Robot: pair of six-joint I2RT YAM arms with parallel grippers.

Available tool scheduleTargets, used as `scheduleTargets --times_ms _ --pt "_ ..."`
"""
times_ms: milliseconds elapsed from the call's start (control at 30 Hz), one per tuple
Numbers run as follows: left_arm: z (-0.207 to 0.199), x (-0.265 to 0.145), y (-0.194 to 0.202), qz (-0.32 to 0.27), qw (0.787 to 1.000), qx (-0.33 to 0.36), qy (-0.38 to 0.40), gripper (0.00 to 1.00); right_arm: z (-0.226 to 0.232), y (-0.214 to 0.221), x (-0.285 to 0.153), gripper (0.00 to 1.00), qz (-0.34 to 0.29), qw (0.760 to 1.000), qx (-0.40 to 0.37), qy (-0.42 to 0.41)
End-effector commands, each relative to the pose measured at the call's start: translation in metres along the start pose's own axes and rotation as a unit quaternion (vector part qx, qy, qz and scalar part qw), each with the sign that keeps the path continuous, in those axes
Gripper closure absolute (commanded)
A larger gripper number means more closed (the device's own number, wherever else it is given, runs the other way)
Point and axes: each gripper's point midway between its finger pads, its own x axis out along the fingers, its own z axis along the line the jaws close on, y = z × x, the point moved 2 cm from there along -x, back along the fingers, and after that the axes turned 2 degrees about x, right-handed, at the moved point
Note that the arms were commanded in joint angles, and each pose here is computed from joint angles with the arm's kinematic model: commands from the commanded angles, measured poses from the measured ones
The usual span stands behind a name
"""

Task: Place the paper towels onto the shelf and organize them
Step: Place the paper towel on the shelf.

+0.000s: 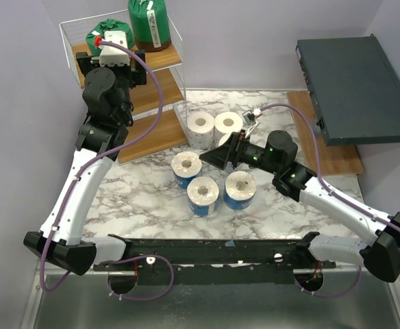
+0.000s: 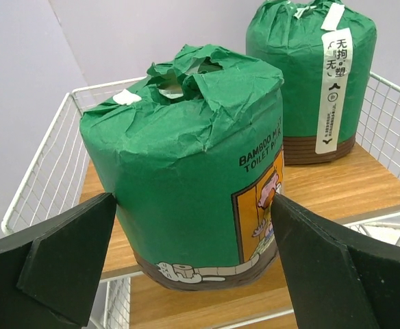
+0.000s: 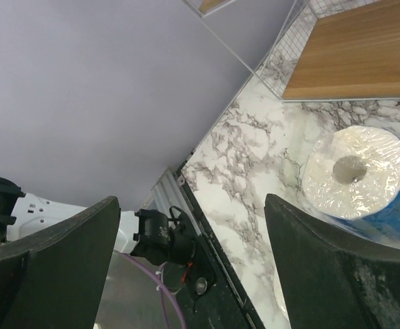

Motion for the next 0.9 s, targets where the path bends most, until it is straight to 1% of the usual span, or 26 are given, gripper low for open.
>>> scheduleTargets --times_ms 0,267,533,867 --pt "0.005 -0.011 -0.008 0.005 1.000 -0.018 0.011 0.01 -0.004 -0.002 -0.006 0.10 -0.007 1.000 -0.011 0.018" --pt "0.006 0.004 0.001 0.011 1.000 0.015 -0.012 0.01 -0.006 -0.001 -0.009 0.10 -0.007 0.999 -0.015 0.027" --pt "0.007 0.024 0.005 0.005 0.999 0.024 -0.033 0.01 -0.008 -0.004 -0.019 0.10 -0.013 0.998 -0.038 0.052" --pt "0.014 0.040 0.018 0.014 0.998 0.040 -0.054 0.01 -0.018 0.001 -0.028 0.10 -0.010 0.996 -0.052 0.078"
